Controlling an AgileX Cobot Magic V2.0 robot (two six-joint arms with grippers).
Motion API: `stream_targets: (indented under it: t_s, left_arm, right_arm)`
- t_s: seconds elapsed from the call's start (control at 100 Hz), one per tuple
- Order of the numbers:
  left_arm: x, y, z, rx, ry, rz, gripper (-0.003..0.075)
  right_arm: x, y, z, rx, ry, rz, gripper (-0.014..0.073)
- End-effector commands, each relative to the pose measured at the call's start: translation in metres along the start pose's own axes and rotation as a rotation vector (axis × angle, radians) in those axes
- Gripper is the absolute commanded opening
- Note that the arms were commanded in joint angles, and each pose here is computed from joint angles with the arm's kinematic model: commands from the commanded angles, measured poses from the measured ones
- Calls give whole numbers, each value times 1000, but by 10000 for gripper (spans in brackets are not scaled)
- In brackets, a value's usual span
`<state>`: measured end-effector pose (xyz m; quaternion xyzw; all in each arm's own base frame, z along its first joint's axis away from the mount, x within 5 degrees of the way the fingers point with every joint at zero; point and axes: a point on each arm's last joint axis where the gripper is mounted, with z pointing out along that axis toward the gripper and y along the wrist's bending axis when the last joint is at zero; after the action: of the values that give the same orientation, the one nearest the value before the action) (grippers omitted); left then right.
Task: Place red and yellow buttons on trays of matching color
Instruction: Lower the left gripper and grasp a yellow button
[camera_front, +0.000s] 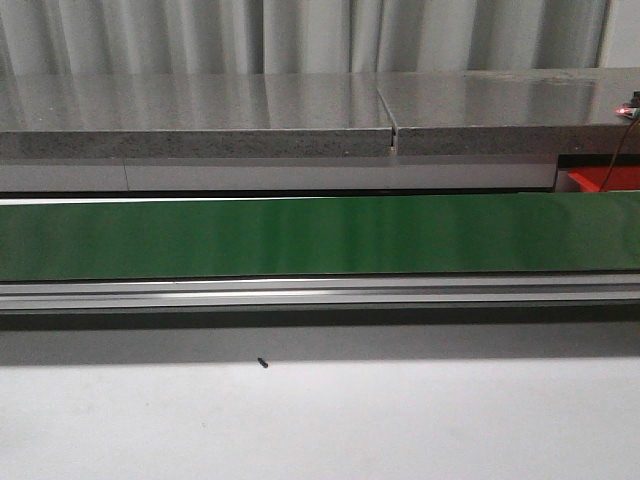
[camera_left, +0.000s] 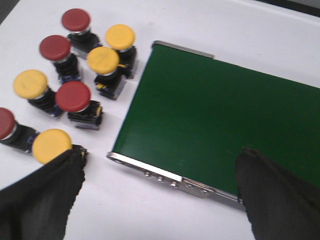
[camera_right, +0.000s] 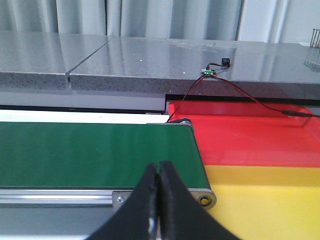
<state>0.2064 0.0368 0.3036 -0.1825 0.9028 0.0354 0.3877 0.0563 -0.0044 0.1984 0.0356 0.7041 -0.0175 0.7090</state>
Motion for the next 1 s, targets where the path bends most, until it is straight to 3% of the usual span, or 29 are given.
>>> stream_targets:
  t_s: [0.0,0.19,0.45,0.99]
  left_arm:
    - [-22,11,5,-35,-50,-77,607]
    - [-30,41,37,-147,104,-197,607]
    - [-23,63,75,-225,259,-248,607]
    - [-32,90,112,-273,310,-282,607]
  right_arm:
    - [-14,1,-2,-9,-111,-4,-66]
    - [-14,1,-2,-9,-111,-4,-66]
    - [-14,1,-2,-9,-111,-4,-66]
    - [-14,1,-2,-9,-111,-4,-66]
